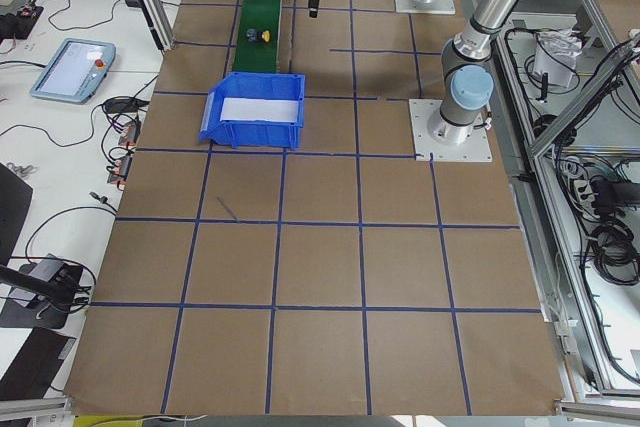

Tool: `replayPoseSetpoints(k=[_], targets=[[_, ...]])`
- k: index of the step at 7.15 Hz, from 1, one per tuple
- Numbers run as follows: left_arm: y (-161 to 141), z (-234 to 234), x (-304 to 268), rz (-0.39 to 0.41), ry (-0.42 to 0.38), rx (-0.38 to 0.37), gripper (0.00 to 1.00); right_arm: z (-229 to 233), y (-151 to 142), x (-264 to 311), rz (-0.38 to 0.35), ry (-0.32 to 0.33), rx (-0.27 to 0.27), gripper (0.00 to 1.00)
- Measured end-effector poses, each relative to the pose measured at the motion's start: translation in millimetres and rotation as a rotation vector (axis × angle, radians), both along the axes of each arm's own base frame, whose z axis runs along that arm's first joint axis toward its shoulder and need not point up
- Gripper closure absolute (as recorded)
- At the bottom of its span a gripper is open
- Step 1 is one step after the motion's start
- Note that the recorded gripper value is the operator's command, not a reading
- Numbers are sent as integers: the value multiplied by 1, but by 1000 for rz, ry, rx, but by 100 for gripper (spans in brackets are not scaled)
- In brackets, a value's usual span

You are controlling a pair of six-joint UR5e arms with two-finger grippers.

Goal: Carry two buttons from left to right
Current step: 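Carry the red button into the far blue bin with the right gripper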

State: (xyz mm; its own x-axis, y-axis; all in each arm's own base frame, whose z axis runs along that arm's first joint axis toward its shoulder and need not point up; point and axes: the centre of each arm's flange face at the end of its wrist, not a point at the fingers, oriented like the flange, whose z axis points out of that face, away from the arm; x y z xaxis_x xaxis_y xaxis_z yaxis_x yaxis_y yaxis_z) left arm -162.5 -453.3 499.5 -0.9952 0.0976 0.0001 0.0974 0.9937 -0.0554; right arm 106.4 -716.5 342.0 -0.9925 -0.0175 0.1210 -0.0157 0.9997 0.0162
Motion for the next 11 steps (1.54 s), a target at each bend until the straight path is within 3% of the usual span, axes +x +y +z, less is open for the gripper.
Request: replayPoseSetpoints(k=[3,6,8,11], targets=[[1,0,0,0,1,-1,0,42,-19,-149,102,50,-24,92],[2,1,0,0,-1,-1,0,51,1,-313,131,26,-36,92],[2,1,0,0,0,-1,0,14,5,-374,127,-12,-38,92],[2,1,0,2,2,-1,0,-62,-8,-390,106,-81,3,91]])
